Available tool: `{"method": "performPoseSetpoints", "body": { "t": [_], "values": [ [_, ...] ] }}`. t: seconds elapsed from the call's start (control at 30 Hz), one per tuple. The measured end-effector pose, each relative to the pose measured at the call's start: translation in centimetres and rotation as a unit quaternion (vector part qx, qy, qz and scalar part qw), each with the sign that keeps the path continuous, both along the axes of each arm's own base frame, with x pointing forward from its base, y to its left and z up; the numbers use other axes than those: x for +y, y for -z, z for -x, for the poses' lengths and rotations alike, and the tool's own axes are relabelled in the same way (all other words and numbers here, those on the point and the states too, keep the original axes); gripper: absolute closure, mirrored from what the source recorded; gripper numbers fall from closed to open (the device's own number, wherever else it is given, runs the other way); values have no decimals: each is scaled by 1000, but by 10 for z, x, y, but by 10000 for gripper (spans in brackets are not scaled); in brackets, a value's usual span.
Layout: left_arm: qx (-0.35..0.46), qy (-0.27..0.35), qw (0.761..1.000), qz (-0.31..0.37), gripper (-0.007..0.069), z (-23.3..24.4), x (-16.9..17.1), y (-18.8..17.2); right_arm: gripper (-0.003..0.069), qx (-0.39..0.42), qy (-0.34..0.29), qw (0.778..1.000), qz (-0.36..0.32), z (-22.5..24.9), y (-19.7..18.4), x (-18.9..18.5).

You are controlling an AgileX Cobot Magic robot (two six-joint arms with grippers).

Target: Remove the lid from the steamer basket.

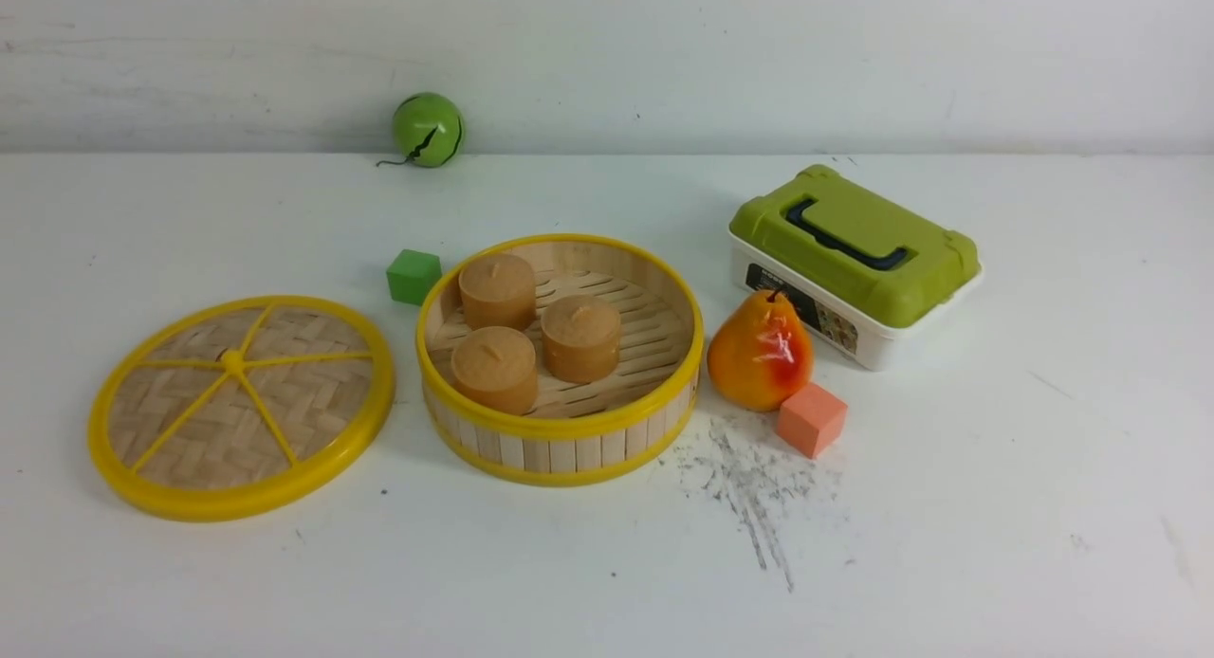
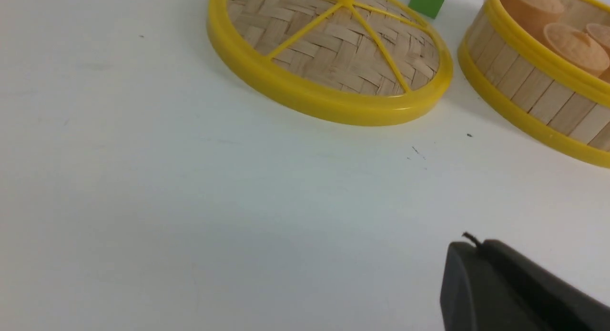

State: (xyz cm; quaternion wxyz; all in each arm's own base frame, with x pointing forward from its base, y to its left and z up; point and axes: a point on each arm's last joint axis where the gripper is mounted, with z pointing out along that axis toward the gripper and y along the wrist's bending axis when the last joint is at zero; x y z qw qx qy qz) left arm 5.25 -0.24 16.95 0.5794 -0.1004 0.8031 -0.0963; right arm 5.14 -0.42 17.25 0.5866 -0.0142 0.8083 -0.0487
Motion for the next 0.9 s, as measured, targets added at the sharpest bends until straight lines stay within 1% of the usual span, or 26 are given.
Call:
{"method": "performPoseSetpoints", "body": {
  "t": [0.9],
  "values": [
    [0,1,1000,-2,624,0,0,0,419,0,0,1000,0,0,0,0]
  ]
}}
